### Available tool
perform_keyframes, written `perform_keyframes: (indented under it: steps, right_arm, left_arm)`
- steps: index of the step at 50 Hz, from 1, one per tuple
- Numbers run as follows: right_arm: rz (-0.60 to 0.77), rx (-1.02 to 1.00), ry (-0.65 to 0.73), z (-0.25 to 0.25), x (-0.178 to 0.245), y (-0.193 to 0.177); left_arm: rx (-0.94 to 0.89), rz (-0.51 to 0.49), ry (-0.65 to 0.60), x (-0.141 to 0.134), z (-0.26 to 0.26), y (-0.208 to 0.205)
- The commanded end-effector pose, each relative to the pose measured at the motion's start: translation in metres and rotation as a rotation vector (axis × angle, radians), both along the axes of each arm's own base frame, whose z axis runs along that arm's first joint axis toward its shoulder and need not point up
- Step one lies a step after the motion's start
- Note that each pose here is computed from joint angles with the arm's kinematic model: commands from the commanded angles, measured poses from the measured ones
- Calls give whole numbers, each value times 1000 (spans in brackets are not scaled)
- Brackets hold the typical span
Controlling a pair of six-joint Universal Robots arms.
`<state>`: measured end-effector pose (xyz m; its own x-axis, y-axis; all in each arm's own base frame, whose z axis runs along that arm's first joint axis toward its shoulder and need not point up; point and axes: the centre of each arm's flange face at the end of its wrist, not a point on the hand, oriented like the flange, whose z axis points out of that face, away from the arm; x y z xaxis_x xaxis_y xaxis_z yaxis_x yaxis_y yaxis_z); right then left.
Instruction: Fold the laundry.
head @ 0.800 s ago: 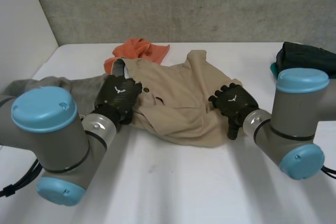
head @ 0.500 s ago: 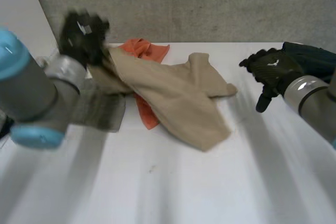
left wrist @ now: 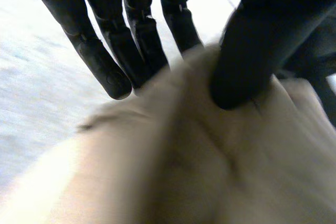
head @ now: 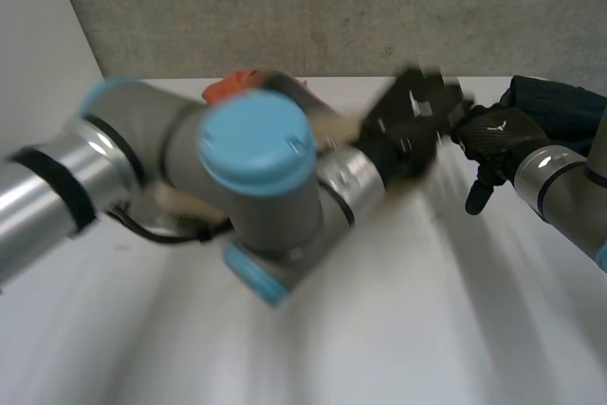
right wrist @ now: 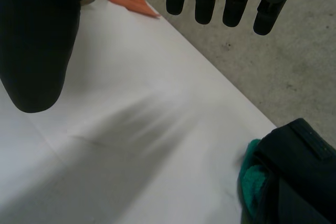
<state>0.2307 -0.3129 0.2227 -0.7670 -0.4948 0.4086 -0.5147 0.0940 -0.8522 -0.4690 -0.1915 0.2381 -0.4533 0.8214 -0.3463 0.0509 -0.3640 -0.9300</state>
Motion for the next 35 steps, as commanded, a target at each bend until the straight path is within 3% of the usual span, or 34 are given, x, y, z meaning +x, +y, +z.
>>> perform_keyframes:
  steps: [1, 12, 17, 21, 28, 35]
  right_arm:
    - [8, 5, 30, -8, 0, -3]
    - [30, -9, 33, -2, 1, 0]
    - [129, 2, 72, 6, 7, 18]
    - [281, 37, 156, 2, 12, 41]
    - [495, 106, 283, -13, 12, 75]
    - [573, 104, 275, -30, 16, 87]
  left_arm:
    - [61, -20, -86, 7, -27, 20]
    - [32, 257, 5, 64, 43, 16]
    - [58, 393, -21, 97, 48, 22]
    - [124, 478, -112, 127, 30, 26]
    - [324, 529, -347, 171, -25, 20]
    - [484, 531, -433, 190, -61, 2]
